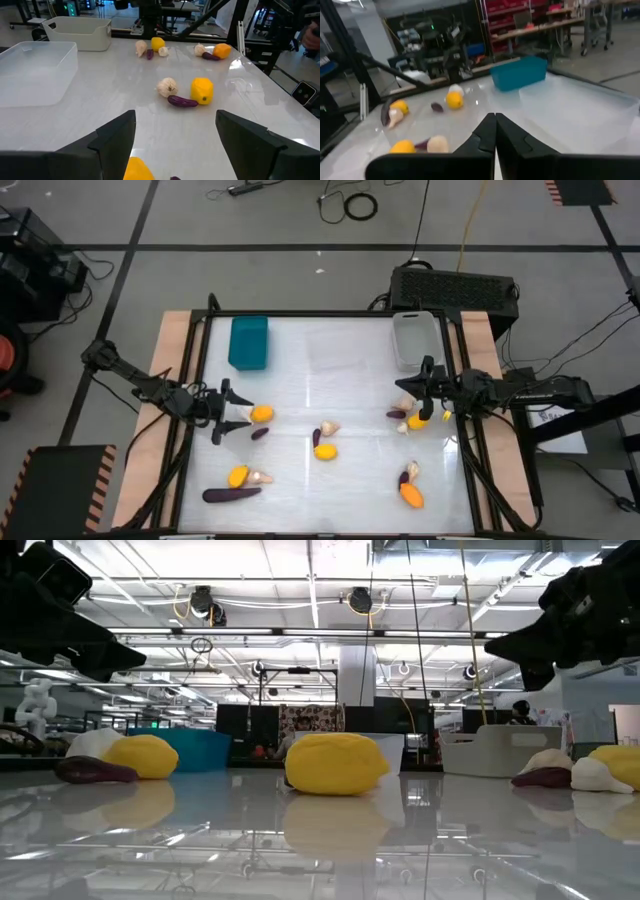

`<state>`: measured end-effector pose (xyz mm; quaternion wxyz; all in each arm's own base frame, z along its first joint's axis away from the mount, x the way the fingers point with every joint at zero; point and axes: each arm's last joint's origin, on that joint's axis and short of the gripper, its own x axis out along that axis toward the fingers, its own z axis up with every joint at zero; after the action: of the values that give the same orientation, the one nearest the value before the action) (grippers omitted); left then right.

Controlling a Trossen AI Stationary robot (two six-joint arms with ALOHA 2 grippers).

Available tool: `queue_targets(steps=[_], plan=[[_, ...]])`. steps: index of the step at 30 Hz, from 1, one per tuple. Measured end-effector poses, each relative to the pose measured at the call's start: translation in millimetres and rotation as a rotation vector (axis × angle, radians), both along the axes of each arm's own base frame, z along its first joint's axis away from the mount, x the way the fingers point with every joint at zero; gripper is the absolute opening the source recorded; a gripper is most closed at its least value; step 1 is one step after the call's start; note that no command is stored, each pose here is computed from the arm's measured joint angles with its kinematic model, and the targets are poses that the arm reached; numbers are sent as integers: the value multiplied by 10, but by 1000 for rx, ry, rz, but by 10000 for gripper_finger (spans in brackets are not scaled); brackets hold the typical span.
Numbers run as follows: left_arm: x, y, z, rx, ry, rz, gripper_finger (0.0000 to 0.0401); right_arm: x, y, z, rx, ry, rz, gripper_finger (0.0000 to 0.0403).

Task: Sort produce into baskets
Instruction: Put the left lemon into the blue bin

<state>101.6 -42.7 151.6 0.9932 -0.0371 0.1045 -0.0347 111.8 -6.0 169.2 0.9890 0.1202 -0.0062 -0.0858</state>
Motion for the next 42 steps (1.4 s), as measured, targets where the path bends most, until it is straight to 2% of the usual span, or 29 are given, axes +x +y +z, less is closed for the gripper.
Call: queue_targets(steps=[5,9,11,14,19,26,28,30,34,37,39,42], plan=[[1,10,2,41,-7,25,281,-1,2,63,34,-71,6,0],[10,23,33,73,-46,78,281,1,37,87,69,-99,100,0],[19,24,105,-12,-112,111,281,0,67,103,70,-114,169,0],[22,37,254,-86,-250,164,281,-3,110,115,70,-124,243,0],[-23,61,516,-255,-491,165,281,-2,143,113,35,-119,264,0],[-39,50,568,-314,-540,95,281,25,116,125,-44,-125,158,0],[-51,70,598,-386,-569,135,281,40,118,120,-62,-117,157,0],[-63,96,651,-392,-599,199,281,60,119,99,-70,-95,158,0],[-20,157,794,-379,-609,351,281,101,121,89,-123,-82,155,0],[107,162,929,-327,-565,377,281,125,124,170,-226,-152,145,0],[271,128,987,-269,-470,358,281,149,132,264,-260,-185,157,0],[593,51,1026,-170,-263,345,281,216,171,363,-244,-165,257,0]])
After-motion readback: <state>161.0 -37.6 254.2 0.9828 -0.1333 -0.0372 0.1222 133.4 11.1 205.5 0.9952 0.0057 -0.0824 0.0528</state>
